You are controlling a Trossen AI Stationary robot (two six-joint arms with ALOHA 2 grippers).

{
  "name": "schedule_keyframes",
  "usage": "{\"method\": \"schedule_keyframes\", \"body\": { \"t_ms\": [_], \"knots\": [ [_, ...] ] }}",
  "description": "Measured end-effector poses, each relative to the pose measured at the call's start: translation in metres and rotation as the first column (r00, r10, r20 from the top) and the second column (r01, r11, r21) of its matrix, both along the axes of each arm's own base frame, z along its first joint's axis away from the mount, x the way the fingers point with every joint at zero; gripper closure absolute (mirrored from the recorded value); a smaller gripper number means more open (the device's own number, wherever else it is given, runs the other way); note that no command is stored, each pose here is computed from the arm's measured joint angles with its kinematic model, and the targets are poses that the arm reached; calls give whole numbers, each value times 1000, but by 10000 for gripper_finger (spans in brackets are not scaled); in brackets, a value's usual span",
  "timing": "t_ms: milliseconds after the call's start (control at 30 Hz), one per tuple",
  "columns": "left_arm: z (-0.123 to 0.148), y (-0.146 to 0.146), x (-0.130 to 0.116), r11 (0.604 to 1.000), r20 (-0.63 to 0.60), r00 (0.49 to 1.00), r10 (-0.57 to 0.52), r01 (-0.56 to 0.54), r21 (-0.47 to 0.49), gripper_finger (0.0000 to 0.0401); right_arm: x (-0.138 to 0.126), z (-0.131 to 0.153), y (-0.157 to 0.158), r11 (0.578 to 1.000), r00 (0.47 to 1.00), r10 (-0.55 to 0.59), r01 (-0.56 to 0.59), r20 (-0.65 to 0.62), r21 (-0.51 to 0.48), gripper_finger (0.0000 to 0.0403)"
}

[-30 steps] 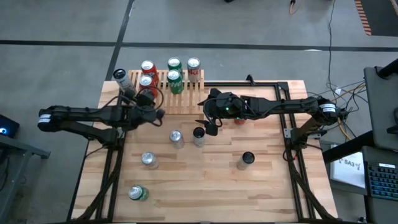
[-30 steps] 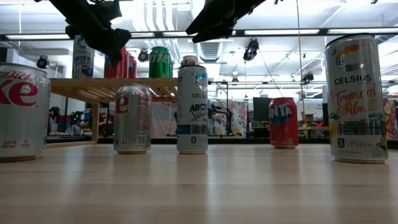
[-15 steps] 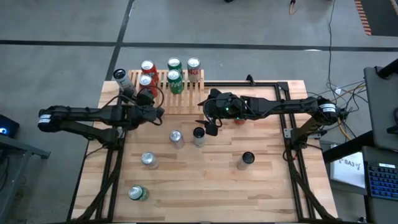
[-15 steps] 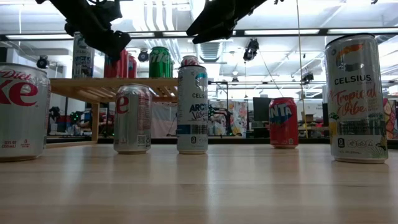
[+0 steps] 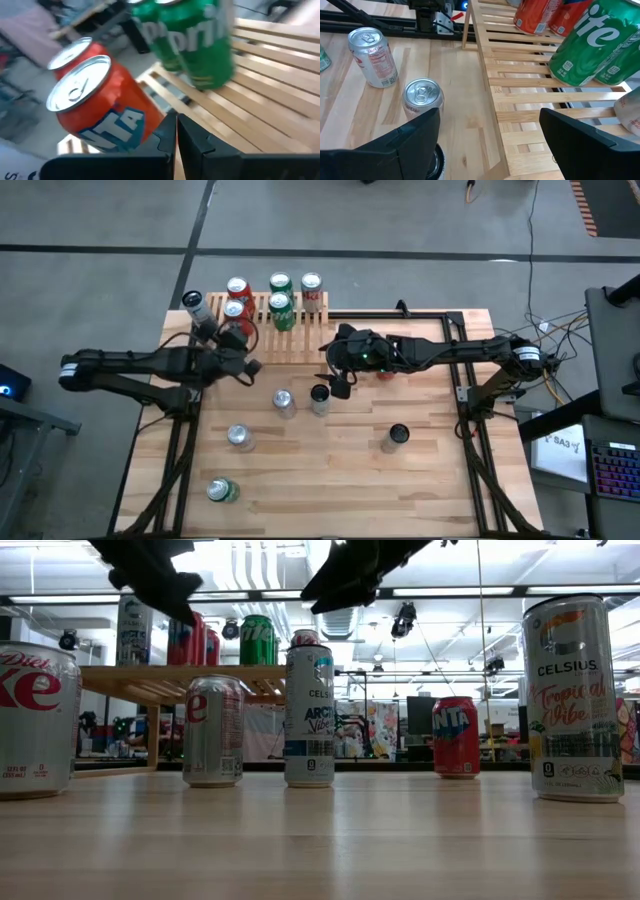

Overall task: Place canned beverage on shelf
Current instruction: Put the bottom orange soda can on the shelf aligned with the other orange soda can

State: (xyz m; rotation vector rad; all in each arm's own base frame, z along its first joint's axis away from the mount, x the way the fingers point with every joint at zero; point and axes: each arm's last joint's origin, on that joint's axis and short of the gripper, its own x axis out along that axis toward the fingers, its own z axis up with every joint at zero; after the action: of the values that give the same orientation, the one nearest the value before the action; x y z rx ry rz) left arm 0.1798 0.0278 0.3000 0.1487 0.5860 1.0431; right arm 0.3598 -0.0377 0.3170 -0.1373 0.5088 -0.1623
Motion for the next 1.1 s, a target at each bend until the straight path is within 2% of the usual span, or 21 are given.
{"method": "schedule_keyframes", "body": {
  "t_ms": [167, 333, 533, 700, 1100],
  "knots": [
    [15, -6, -15, 970, -97, 973, -211, 197, -141, 401, 0, -1, 0, 1000, 1000, 2, -2, -4, -4, 74],
    [24, -6, -33, 954, -166, 940, -297, 285, -93, 401, 0, -1, 0, 1000, 1000, 7, -7, -6, -13, 74],
    [38, -6, -53, 952, -80, 949, -305, 303, -33, 401, 0, -1, 0, 1000, 1000, 9, -9, -7, -17, 74],
    [41, -5, -55, 967, 16, 967, -255, 255, 29, 401, 0, -1, 0, 1000, 1000, 12, -12, -5, -21, 74],
    [31, 0, -38, 981, -59, 980, -191, 193, 29, 401, 0, -1, 0, 1000, 1000, 15, -15, -1, -27, 74]
  ]
}}
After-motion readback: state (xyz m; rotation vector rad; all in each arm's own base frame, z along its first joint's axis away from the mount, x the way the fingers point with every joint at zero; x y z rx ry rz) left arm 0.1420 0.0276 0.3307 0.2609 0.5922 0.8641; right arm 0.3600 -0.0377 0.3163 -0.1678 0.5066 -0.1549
